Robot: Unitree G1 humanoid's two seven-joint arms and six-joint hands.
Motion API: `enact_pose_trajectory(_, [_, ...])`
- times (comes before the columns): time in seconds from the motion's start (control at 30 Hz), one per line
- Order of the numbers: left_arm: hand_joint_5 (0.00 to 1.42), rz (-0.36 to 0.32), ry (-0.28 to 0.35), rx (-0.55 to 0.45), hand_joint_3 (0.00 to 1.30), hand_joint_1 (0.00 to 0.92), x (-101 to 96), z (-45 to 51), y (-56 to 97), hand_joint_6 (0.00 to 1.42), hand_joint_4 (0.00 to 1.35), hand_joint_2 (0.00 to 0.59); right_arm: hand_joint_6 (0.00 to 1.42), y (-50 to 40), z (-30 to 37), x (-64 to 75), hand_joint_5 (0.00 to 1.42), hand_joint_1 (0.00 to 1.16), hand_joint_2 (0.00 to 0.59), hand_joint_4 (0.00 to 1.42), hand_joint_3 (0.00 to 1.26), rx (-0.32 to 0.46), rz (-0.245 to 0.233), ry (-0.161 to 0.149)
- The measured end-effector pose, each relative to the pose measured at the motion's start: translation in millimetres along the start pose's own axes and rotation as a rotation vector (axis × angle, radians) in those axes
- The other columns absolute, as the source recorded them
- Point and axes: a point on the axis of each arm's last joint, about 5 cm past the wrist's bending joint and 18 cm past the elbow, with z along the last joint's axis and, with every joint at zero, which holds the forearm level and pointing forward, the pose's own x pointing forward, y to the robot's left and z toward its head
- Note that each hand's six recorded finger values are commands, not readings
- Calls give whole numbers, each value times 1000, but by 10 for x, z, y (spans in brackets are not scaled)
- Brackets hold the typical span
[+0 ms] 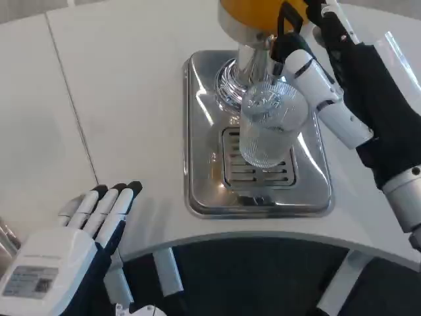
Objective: Grasp the cup under the faucet to collect the drink, then remove the cup.
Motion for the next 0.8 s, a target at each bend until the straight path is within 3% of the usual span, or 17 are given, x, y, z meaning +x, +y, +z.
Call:
enact_pose_trajectory(0.23, [0, 6, 3, 2, 0, 0, 24, -17, 2, 58, 0, 36, 0, 72, -44, 28, 0, 103, 466, 0, 0, 69, 54, 30])
enact_pose_trajectory(0.47, [0, 6, 10, 4, 0, 0, 31, -37, 0, 58, 0, 36, 0, 71, -48, 54, 0, 108, 475, 0, 0, 66, 64, 30])
enact_pose_trajectory(0.7, [0, 14, 15, 6, 0, 0, 36, -54, 13, 58, 0, 36, 0, 49, -43, 86, 0, 108, 475, 0, 0, 31, 83, 23])
enact_pose_trajectory(0.8, [0, 12, 16, 5, 0, 0, 35, -63, 9, 58, 0, 36, 0, 25, -21, 106, 0, 44, 454, 0, 0, -54, 106, 13])
